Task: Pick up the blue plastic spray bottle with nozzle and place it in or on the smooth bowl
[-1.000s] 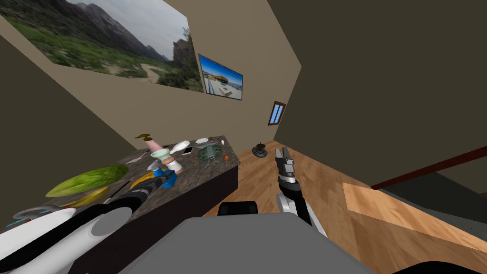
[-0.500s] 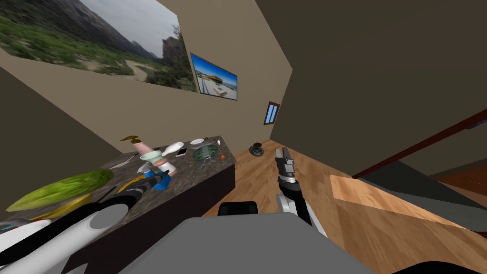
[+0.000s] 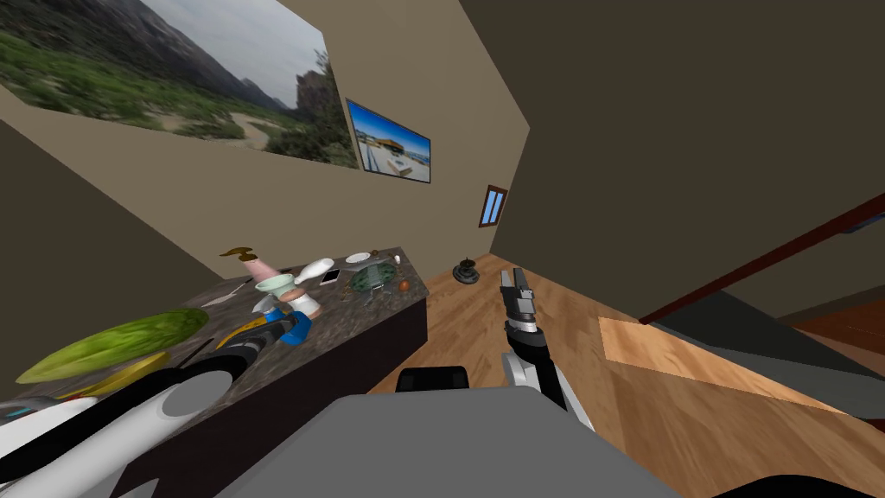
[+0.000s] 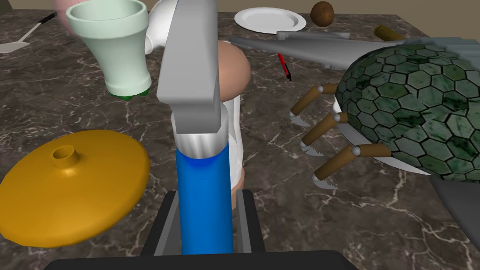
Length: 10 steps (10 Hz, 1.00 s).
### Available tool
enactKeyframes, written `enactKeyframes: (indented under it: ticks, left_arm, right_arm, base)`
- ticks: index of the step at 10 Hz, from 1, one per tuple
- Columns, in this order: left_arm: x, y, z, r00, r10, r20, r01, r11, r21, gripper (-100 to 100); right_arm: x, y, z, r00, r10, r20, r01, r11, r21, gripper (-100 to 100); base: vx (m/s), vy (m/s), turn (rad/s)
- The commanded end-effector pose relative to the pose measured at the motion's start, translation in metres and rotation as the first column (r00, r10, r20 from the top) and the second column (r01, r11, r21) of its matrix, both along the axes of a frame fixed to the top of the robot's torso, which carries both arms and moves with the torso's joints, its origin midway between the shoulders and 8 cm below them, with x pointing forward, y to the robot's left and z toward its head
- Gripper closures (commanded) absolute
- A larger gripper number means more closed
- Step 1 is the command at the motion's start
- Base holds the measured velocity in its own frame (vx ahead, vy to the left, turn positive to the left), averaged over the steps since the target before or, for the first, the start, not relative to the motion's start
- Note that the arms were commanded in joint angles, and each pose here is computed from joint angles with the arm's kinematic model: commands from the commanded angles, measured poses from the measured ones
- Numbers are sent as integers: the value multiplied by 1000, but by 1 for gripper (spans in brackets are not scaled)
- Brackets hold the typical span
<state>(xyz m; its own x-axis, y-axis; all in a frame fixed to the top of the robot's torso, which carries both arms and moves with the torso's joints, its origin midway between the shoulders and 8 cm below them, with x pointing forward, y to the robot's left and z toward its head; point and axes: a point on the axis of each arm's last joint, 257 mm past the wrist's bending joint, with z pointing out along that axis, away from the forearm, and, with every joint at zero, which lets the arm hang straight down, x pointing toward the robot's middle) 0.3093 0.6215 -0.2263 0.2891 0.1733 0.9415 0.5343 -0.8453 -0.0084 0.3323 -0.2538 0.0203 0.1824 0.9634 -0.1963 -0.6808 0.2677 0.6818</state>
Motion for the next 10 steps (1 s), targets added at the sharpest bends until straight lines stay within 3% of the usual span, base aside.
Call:
enactKeyframes:
  ticks: [1,2,3,10]
  left_arm:
    - [0,0,0,1000,0,0,0,1000,0,100]
    - [0,0,0,1000,0,0,0,1000,0,0]
    - [2,-16,-1,1000,-25,-4,25,1000,0,100]
    - [4,-87,3,991,-131,-3,131,991,-2,100]
  right_arm:
    - [0,0,0,1000,0,0,0,1000,0,0]
    - [0,0,0,1000,0,0,0,1000,0,0]
    - [0,0,0,1000,0,0,0,1000,0,0]
    - [0,0,0,1000,0,0,0,1000,0,0]
  base:
    - [0,0,0]
    - [0,0,0]
    - [35,29,180]
    - [66,44,166]
